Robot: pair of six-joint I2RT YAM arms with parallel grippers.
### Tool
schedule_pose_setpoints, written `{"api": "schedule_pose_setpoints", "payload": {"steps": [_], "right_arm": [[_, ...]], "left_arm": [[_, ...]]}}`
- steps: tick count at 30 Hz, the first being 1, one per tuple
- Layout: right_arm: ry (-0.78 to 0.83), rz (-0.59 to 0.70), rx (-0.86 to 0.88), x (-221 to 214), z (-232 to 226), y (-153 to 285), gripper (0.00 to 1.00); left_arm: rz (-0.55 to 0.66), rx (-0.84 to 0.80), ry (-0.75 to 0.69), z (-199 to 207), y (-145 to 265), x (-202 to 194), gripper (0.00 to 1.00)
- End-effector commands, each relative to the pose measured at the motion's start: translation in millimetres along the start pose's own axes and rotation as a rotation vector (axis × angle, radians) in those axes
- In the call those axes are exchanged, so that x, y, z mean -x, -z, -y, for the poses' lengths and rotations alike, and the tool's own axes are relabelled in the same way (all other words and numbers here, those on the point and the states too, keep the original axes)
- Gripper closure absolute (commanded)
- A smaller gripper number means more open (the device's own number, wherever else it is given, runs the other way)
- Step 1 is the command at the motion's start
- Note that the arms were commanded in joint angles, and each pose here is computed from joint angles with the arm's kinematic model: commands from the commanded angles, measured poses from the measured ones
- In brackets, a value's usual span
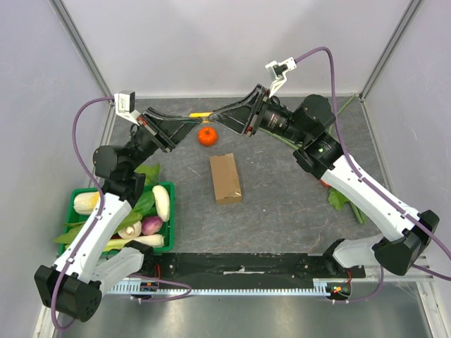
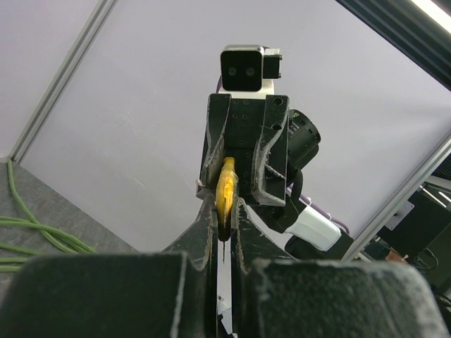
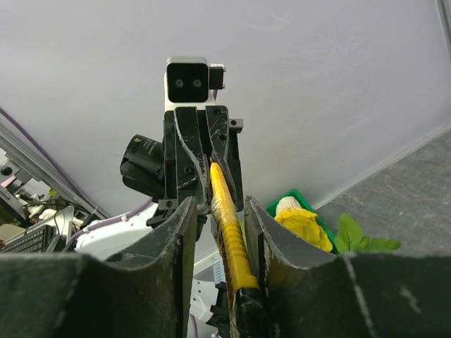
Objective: Unpack the express box
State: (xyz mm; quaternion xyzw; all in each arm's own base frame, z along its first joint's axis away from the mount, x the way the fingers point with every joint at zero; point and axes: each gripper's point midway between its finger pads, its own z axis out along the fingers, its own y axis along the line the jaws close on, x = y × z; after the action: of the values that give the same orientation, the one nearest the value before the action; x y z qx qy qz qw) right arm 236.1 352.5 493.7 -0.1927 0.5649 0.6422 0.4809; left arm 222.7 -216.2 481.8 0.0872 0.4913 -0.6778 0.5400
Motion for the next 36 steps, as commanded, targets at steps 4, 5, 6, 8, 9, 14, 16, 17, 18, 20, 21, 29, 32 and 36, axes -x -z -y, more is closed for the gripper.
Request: {"api": "schedule_pose_setpoints", "payload": {"steps": [4, 5, 6, 8, 9, 14, 16, 17, 18, 20, 21, 29, 32, 36], "right_arm": [[0.031, 0.035, 0.104, 17, -30, 1, 0.64], [0.031, 0.031, 0.107, 16, -31, 2, 0.63], [0.033, 0.027, 0.114, 14, -32, 1, 0.58], [0.039, 0.021, 0.124, 13, -35, 3, 0.49], [0.040, 0.013, 0.127, 12, -35, 3, 0.43], [0.038, -0.004, 0.137, 7, -38, 4, 0.47], [0.035, -0.008, 0.133, 5, -37, 4, 0.53], [0.035, -0.009, 0.134, 5, -37, 4, 0.56], [0.033, -0.010, 0.133, 4, -37, 3, 0.58], [0.030, -0.013, 0.131, 3, -36, 3, 0.60], [0.032, -0.014, 0.134, 3, -37, 4, 0.60], [0.020, 0.006, 0.148, 7, -39, 2, 0.41], [0.003, 0.016, 0.158, 9, -41, 0, 0.41], [-0.012, 0.023, 0.162, 9, -39, -3, 0.42]], "left_arm": [[-0.001, -0.015, -0.052, 2, 2, -2, 0.98], [0.004, -0.018, -0.051, 2, 1, -1, 0.98], [0.006, -0.020, -0.051, 3, 1, 0, 0.98], [0.012, -0.013, -0.042, 1, 0, 1, 0.98], [0.016, -0.014, -0.043, 1, 0, 2, 0.98], [0.020, -0.025, -0.029, 0, -3, 3, 0.98], [0.026, -0.026, -0.029, 1, -4, 5, 0.98], [0.027, -0.026, -0.030, 1, -4, 5, 0.98], [0.030, -0.027, -0.032, 1, -4, 5, 0.98], [0.035, -0.035, -0.037, 3, -4, 7, 0.98], [0.037, -0.036, -0.037, 4, -5, 7, 0.98], [0.092, -0.080, -0.058, 11, -2, 14, 0.98], [0.124, -0.111, -0.056, 14, 0, 17, 0.98], [0.154, -0.123, -0.052, 14, 1, 20, 0.98]]}}
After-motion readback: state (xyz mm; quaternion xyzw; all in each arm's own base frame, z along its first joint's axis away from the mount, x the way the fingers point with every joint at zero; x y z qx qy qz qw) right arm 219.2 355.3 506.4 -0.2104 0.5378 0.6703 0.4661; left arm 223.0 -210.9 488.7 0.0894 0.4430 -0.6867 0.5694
